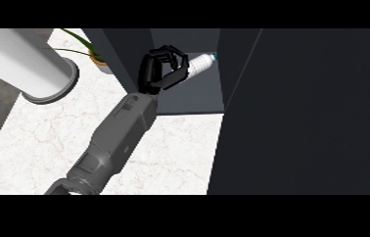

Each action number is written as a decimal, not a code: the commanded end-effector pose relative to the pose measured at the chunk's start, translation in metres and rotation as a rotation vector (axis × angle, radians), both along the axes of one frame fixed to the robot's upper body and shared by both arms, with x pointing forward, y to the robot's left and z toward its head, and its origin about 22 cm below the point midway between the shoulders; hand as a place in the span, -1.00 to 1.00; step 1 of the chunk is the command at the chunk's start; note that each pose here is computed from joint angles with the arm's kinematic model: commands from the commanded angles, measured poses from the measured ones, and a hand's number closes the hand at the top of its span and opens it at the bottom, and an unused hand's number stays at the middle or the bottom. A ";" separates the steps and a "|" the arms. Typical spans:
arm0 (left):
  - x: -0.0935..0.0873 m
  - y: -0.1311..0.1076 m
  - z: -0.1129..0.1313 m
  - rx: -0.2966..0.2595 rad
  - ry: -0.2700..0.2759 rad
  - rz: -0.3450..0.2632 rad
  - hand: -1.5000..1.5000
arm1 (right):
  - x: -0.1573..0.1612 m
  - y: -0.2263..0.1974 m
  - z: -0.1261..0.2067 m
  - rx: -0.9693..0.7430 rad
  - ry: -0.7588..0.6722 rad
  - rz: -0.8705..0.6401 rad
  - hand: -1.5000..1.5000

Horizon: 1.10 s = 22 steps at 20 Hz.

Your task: Pick up the bottled water, place it into the cabinet and close the cabinet

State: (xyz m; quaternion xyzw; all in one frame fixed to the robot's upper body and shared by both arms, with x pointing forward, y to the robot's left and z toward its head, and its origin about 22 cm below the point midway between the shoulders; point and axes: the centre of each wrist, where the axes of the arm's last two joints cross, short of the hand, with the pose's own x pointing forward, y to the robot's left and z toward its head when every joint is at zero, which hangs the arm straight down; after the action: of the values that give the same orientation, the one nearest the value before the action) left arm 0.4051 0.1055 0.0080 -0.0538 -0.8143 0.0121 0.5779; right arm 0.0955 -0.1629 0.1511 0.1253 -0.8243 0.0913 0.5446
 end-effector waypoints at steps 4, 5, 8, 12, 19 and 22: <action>-0.034 0.001 -0.015 -0.124 0.031 -0.152 1.00 | -0.011 -0.009 0.016 -0.032 -0.037 -0.041 -1.00; -0.033 0.002 -0.001 -0.127 0.027 -0.167 1.00 | -0.009 -0.009 0.018 -0.025 -0.031 -0.050 -1.00; -0.052 0.005 -0.002 -0.182 0.013 -0.137 1.00 | -0.016 -0.011 0.021 -0.025 -0.052 -0.051 -1.00; -0.083 0.030 0.001 -0.204 0.032 -0.153 1.00 | -0.016 -0.015 0.025 -0.055 -0.022 -0.022 -1.00; -0.173 0.058 -0.010 -0.245 0.034 -0.151 1.00 | -0.011 -0.003 0.016 -0.122 0.010 0.114 1.00; -0.196 0.060 -0.001 -0.279 0.048 -0.153 1.00 | -0.013 0.007 0.020 -0.125 0.022 0.234 1.00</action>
State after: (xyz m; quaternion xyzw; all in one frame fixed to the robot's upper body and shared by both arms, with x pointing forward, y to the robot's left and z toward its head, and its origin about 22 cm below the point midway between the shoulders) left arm 0.2463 0.1531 0.0036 -0.1883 -0.7912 0.0699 0.5776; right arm 0.0970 -0.1625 0.1570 0.1341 -0.8023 0.1671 0.5571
